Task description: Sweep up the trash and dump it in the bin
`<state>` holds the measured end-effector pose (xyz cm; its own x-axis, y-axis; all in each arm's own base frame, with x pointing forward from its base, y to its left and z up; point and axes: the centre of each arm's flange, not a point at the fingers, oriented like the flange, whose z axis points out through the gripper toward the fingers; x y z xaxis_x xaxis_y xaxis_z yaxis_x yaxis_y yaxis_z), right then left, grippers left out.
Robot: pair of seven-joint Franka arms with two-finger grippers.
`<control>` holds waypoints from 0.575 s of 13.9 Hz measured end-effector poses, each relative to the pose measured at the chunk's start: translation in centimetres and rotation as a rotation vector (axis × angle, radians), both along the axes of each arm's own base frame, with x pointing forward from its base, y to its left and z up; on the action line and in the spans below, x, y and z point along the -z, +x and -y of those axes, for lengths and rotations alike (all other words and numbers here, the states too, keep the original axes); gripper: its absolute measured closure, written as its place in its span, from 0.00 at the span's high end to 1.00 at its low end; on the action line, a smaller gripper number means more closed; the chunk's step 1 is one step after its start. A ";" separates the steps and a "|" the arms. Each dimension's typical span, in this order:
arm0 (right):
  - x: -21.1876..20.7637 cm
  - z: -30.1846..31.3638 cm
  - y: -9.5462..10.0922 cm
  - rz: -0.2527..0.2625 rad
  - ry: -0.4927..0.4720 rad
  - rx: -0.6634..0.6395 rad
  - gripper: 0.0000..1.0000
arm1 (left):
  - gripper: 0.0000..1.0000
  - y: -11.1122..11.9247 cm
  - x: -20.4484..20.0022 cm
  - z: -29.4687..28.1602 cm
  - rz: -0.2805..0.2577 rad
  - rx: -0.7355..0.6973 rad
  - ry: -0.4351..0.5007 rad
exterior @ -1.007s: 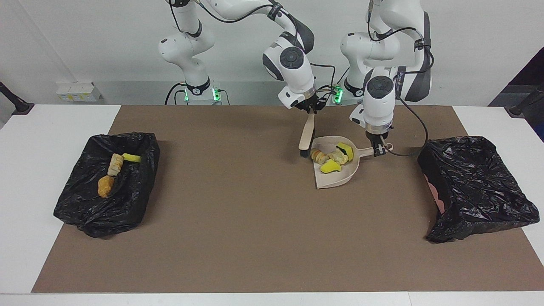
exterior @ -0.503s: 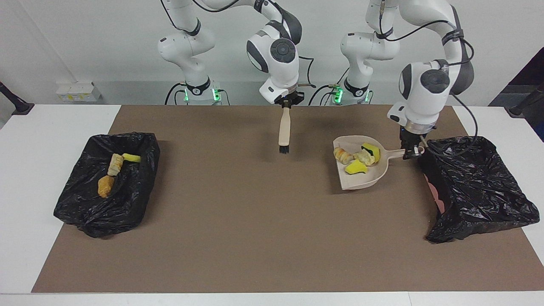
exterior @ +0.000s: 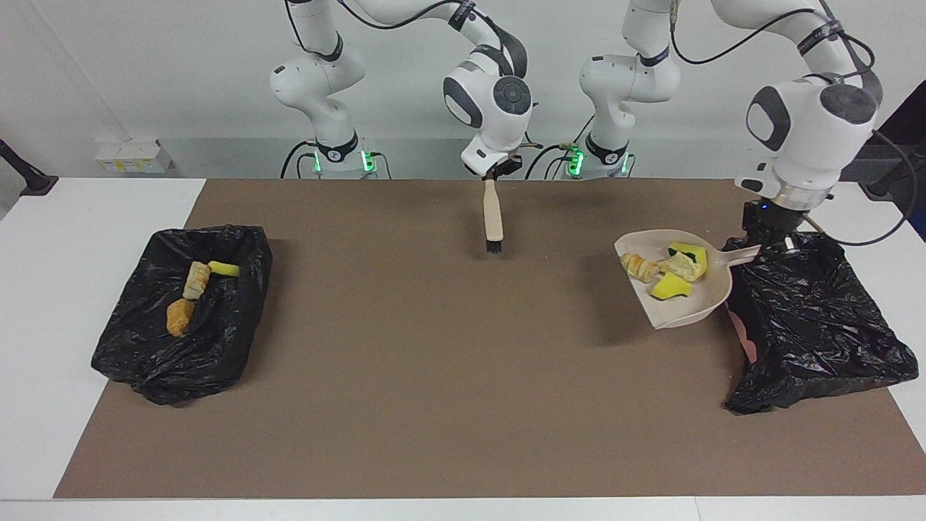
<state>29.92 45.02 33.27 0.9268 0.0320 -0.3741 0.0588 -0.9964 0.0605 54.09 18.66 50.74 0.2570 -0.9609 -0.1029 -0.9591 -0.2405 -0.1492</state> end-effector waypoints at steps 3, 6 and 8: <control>0.3 0.0 -0.3 0.012 -0.023 0.021 0.33 | 0.32 -0.9 -1.4 -6.6 0.034 -0.099 0.005; -1.8 -0.5 1.0 0.039 -0.025 0.005 0.67 | 0.32 -1.1 -2.8 -11.8 0.086 -0.097 0.091; -4.1 -0.8 2.0 0.045 -0.034 -0.006 0.89 | 0.32 -0.6 -3.6 -13.4 0.090 -0.061 0.160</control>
